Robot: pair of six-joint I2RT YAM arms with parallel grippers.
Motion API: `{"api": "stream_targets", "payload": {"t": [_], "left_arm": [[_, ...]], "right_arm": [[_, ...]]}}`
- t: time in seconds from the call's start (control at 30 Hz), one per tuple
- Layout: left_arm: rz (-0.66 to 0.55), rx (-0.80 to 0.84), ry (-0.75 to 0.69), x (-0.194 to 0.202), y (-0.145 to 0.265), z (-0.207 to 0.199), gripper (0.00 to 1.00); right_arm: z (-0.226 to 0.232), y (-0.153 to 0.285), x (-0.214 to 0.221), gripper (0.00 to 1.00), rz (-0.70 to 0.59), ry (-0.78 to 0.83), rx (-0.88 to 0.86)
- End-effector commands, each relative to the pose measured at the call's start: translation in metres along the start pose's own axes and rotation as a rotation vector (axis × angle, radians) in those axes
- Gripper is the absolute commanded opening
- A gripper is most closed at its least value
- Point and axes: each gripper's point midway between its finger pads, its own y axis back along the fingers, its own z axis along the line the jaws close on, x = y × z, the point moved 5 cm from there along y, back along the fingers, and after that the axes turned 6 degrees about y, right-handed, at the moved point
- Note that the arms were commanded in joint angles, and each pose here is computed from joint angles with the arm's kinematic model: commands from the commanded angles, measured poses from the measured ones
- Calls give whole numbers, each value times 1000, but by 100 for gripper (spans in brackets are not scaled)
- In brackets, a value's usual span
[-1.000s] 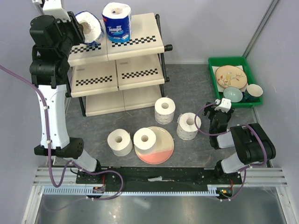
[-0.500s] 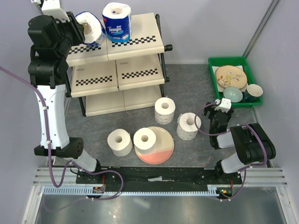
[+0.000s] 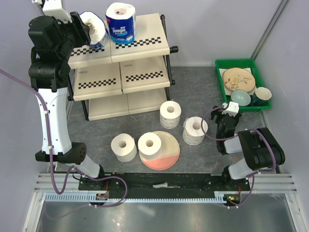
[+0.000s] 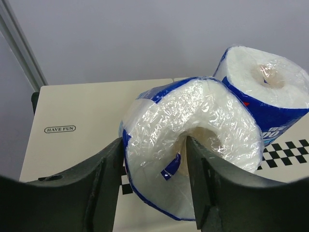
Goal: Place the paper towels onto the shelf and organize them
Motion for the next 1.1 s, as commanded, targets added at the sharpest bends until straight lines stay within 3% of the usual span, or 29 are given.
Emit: {"api": "stream_targets", "payload": {"t": [0.0,0.57,1.07], "left_arm": [[-36,11,7,-11,5,1,64],[-13,42,33,-1,-20,5,68],[-89,62,51,-23,-7,2,69]], "right_arm": [[1,-4,-11,98,-42,-20,-1],[1,-4,-11,98,-44,-19,0],[2,-4,-12,98,-44,-19,-2]]}}
